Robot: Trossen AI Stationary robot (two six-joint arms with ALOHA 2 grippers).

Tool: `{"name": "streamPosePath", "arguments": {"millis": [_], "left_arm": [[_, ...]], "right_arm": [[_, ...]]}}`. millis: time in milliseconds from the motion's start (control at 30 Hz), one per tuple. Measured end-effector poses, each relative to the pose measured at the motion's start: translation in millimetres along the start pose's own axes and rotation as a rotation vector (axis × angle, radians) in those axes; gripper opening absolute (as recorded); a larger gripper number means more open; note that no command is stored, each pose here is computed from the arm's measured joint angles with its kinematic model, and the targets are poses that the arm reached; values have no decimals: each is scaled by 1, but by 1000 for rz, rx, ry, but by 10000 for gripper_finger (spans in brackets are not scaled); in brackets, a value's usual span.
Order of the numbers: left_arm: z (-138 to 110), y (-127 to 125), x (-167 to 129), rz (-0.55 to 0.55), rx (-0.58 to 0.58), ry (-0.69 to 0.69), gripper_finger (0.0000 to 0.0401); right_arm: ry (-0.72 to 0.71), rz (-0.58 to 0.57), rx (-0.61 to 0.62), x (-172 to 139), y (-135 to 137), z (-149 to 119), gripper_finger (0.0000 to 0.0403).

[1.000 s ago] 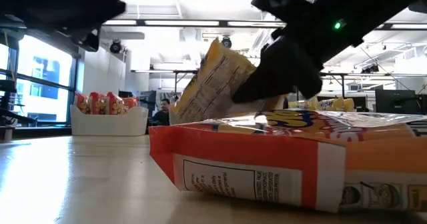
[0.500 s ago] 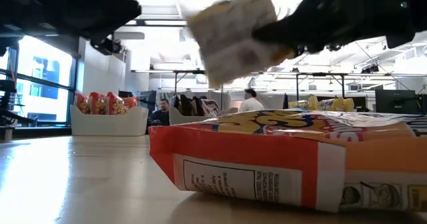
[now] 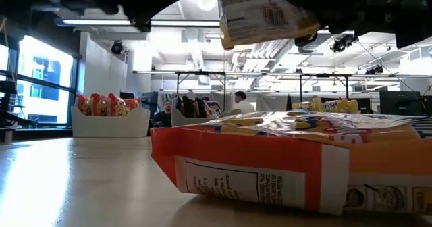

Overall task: Sort Maruchan noodles
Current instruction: Put the yellow noodle pack into the transparent bin

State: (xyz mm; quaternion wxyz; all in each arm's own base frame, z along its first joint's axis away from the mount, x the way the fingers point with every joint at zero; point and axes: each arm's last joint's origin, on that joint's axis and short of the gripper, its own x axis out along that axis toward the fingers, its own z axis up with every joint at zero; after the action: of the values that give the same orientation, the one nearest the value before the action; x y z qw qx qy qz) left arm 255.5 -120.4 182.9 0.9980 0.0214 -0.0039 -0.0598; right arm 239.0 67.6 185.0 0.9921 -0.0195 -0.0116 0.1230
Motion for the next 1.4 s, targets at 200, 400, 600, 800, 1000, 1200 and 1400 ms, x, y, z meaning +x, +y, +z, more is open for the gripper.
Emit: {"name": "streamPosePath", "arguments": {"millis": [200, 400, 600, 800, 1000, 1200, 1400], "left_arm": [[13, -6, 16, -4, 37, 47, 221], [17, -7, 20, -12, 37, 45, 232], [16, -7, 20, -12, 35, 39, 232], [16, -8, 20, -20, 51, 35, 232], [16, -12, 19, -69, 53, 37, 232], [16, -13, 19, -75, 60, 36, 232], [16, -14, 19, -77, 60, 36, 232]], "right_arm": [[-27, 31, -8, 0, 8, 3, 103], [-27, 36, -9, 0, 9, 3, 103], [-28, 36, -5, 0, 9, 3, 103], [-29, 45, 0, 0, 11, 3, 103], [-31, 71, 0, -1, 18, 4, 103], [-31, 67, -4, -1, 22, 4, 103], [-31, 68, -4, -1, 23, 4, 103]]}}
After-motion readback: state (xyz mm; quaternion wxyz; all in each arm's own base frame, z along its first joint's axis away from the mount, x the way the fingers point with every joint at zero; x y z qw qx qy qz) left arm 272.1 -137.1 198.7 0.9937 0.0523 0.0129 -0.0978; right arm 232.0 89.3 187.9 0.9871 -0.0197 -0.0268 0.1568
